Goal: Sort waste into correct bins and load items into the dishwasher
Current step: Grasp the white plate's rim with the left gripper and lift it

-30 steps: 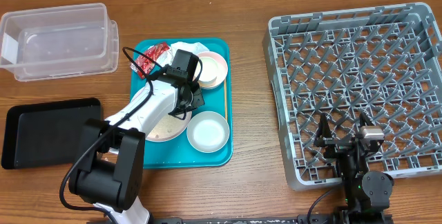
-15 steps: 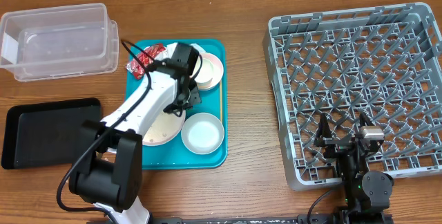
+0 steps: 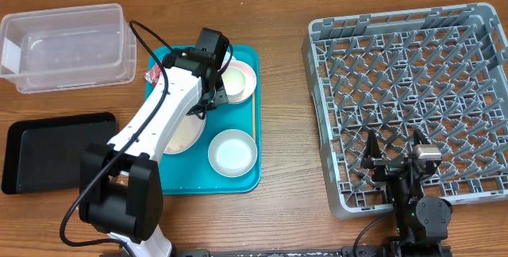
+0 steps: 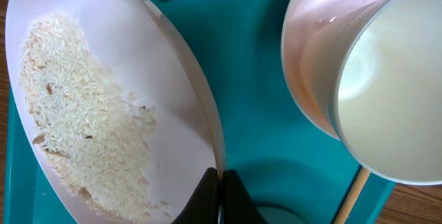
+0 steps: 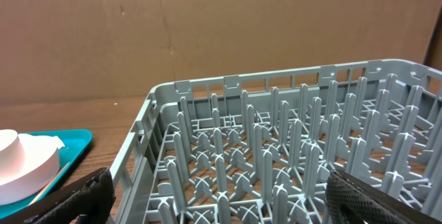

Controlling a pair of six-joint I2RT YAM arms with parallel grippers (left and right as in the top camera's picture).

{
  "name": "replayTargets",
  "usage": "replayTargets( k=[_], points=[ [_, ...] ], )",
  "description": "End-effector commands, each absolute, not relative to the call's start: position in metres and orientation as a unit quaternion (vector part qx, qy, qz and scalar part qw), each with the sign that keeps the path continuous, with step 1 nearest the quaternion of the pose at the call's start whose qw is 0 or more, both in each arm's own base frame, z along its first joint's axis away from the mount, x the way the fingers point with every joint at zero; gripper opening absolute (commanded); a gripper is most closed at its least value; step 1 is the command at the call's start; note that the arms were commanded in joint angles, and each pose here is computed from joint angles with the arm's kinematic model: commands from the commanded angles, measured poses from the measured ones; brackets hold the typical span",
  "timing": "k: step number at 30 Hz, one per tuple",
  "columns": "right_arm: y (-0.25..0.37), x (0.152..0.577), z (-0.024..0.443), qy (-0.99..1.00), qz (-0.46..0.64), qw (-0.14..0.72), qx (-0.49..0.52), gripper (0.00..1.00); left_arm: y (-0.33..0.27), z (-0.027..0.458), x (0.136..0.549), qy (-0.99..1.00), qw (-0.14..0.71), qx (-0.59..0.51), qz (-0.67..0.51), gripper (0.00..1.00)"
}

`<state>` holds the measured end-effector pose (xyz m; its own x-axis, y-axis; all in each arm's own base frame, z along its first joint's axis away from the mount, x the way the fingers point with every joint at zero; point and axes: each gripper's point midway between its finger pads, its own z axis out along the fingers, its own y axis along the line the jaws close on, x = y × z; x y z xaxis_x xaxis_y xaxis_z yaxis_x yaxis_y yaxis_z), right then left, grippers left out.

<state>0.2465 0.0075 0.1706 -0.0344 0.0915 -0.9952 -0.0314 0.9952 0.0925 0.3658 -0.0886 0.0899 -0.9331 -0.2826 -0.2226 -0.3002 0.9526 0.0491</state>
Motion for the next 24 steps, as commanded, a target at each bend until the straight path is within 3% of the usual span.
replayTargets(
  k=[1, 24],
  points=[
    [0.0079, 0.2469, 0.1677, 0.718, 0.044, 0.694, 0.021, 1.00, -0.0860, 0.0971, 0.3734, 0.979, 0.123, -0.153, 0.049, 0.04],
    [0.0079, 0.2469, 0.1677, 0.718, 0.044, 0.694, 0.021, 1.00, -0.0807, 0.0949, 0.3715, 0.976, 0.124, -0.165, 0.063, 0.04]
  ],
)
